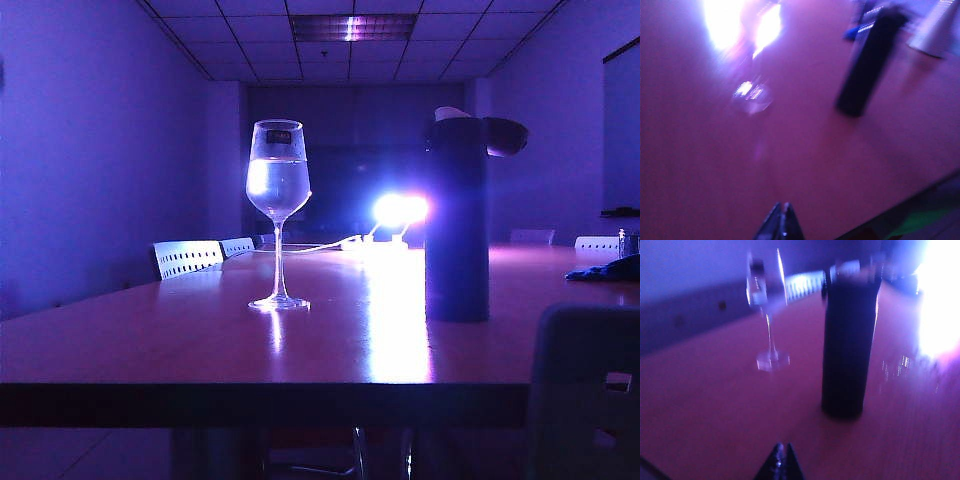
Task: Pick up the black thermos cup, pour some water from it into the stemmed glass, and then put the thermos cup back on the table.
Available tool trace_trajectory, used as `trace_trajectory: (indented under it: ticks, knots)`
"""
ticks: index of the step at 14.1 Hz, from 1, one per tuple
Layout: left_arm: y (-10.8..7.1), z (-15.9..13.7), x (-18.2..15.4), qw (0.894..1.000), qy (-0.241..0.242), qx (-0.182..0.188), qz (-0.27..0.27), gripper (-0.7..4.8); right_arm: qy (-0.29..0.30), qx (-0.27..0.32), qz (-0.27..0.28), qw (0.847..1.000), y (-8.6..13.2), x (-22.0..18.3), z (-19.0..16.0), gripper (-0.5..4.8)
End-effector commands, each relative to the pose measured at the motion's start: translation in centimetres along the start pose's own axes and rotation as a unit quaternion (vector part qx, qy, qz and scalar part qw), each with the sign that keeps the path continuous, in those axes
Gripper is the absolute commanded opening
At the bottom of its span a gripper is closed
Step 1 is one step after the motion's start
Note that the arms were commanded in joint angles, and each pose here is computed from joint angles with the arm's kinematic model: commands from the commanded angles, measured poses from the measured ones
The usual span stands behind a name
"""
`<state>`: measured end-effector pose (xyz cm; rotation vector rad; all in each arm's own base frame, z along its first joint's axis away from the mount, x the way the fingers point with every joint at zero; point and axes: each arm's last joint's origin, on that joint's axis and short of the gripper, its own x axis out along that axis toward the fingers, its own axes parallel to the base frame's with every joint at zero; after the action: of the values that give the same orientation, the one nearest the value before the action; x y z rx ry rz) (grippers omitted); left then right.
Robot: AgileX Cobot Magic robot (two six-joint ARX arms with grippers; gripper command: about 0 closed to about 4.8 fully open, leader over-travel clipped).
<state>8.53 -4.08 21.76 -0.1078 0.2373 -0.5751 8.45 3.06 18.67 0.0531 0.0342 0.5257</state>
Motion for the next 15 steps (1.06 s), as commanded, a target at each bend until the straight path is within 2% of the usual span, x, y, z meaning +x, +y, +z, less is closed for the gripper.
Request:
trace_trajectory:
  ticks: [1,4,5,6,11,13,15]
  knots:
    - [1.2,-1.5,0.7,0.998,-0.044,-0.032,0.012,-0.06,-0.02,0.017,-0.027,0.999,-0.4,0.6,-1.5,-0.06]
    - [2.5,-2.2,1.1,0.992,-0.116,-0.014,0.05,-0.06,-0.022,0.017,-0.084,0.996,-0.8,0.7,-2.0,-0.06]
    - [2.9,-2.4,1.0,0.99,-0.126,-0.013,0.068,-0.06,-0.02,0.002,-0.103,0.994,-0.9,0.7,-2.1,-0.06]
    - [3.3,-2.7,0.8,0.988,-0.128,-0.015,0.087,-0.06,-0.017,-0.019,-0.126,0.992,-1.1,0.6,-2.1,-0.06]
    - [4.9,-4.2,0.0,0.975,-0.141,-0.022,0.171,-0.06,-0.037,-0.019,-0.166,0.985,-1.9,0.4,-1.7,-0.06]
    - [5.3,-4.3,-0.3,0.967,-0.142,-0.029,0.211,-0.06,-0.047,-0.021,-0.191,0.98,-2.4,0.1,-1.5,-0.06]
    - [5.2,-4.6,-0.5,0.965,-0.135,-0.034,0.223,-0.05,-0.05,-0.003,-0.211,0.976,-2.7,0.0,-1.5,-0.06]
